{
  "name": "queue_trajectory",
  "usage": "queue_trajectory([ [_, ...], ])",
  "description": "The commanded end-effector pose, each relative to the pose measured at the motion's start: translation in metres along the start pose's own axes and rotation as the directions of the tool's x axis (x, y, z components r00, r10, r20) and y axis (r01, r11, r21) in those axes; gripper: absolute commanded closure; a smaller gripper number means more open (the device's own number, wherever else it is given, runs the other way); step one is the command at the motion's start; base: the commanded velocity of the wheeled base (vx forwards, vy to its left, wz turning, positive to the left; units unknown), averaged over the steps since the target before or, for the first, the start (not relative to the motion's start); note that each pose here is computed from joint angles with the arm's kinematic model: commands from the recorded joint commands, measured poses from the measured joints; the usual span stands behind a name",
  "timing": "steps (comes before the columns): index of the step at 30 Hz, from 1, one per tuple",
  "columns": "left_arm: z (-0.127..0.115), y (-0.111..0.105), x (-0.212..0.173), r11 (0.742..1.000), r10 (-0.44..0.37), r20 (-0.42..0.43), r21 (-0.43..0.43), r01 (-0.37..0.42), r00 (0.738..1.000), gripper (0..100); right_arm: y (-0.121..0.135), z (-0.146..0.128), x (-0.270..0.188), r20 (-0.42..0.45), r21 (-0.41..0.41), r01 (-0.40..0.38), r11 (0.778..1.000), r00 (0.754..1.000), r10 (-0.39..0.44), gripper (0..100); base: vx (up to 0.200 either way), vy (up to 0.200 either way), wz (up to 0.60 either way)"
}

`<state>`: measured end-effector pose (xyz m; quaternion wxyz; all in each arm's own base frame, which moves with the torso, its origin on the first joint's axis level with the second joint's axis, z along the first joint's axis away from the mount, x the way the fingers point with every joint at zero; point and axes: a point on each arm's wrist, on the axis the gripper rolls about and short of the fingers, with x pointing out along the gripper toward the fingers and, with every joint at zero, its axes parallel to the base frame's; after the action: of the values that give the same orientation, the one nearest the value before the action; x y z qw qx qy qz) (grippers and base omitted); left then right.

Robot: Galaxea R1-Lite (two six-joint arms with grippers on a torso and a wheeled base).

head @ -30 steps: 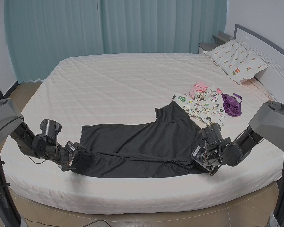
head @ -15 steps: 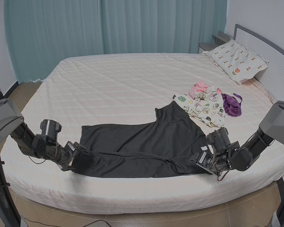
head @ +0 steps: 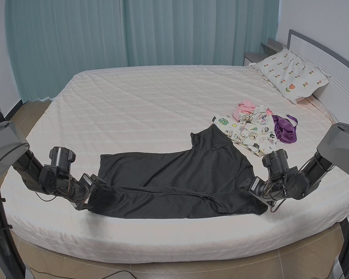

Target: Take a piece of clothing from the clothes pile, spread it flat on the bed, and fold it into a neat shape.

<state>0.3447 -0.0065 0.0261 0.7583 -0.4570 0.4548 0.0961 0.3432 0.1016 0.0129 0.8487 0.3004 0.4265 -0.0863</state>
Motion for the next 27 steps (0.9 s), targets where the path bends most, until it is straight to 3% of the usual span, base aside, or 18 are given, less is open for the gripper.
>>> queue_trajectory([
  [1,0.001,0.000,0.000,1.000,-0.001,0.001,-0.002,0.001,1.000,0,-0.003,0.000,0.021,-0.038,0.006,-0.006,1.000,0.999,0.007,0,0.000,0.000,0.00],
  [5,0.001,0.000,0.000,1.000,-0.001,0.001,-0.002,0.001,1.000,0,-0.002,0.001,0.028,-0.044,-0.004,-0.014,1.000,0.999,0.014,0,0.000,0.000,0.00],
  [6,0.001,0.000,-0.001,1.000,-0.003,0.001,-0.003,0.003,1.000,0,-0.008,0.005,0.038,-0.049,-0.063,-0.012,0.998,0.999,0.009,0,0.000,0.000,0.00],
  [7,0.001,0.000,-0.001,1.000,-0.003,0.001,-0.003,0.003,1.000,0,-0.009,0.005,0.038,-0.051,-0.068,-0.013,0.998,0.999,0.009,0,0.000,0.000,0.00],
  [9,0.001,0.000,-0.001,1.000,-0.004,0.000,-0.005,0.004,1.000,0,-0.015,0.012,0.043,-0.039,-0.092,-0.069,0.993,0.997,0.066,0,0.000,0.000,0.00],
  [18,0.002,-0.006,-0.011,1.000,-0.030,0.017,0.007,0.030,0.999,0,-0.022,0.020,0.030,0.005,-0.066,-0.178,0.982,0.984,0.179,0,0.000,0.000,0.00],
  [23,0.009,-0.002,-0.012,0.999,-0.039,0.016,-0.014,0.039,0.999,0,-0.031,0.012,0.021,-0.030,-0.040,-0.206,0.978,0.978,0.205,0,0.000,0.000,0.00],
  [27,0.011,-0.003,-0.015,0.997,-0.070,-0.007,-0.019,0.070,0.998,0,-0.039,0.004,0.020,-0.039,-0.027,-0.263,0.964,0.964,0.262,0,0.200,0.000,0.00],
])
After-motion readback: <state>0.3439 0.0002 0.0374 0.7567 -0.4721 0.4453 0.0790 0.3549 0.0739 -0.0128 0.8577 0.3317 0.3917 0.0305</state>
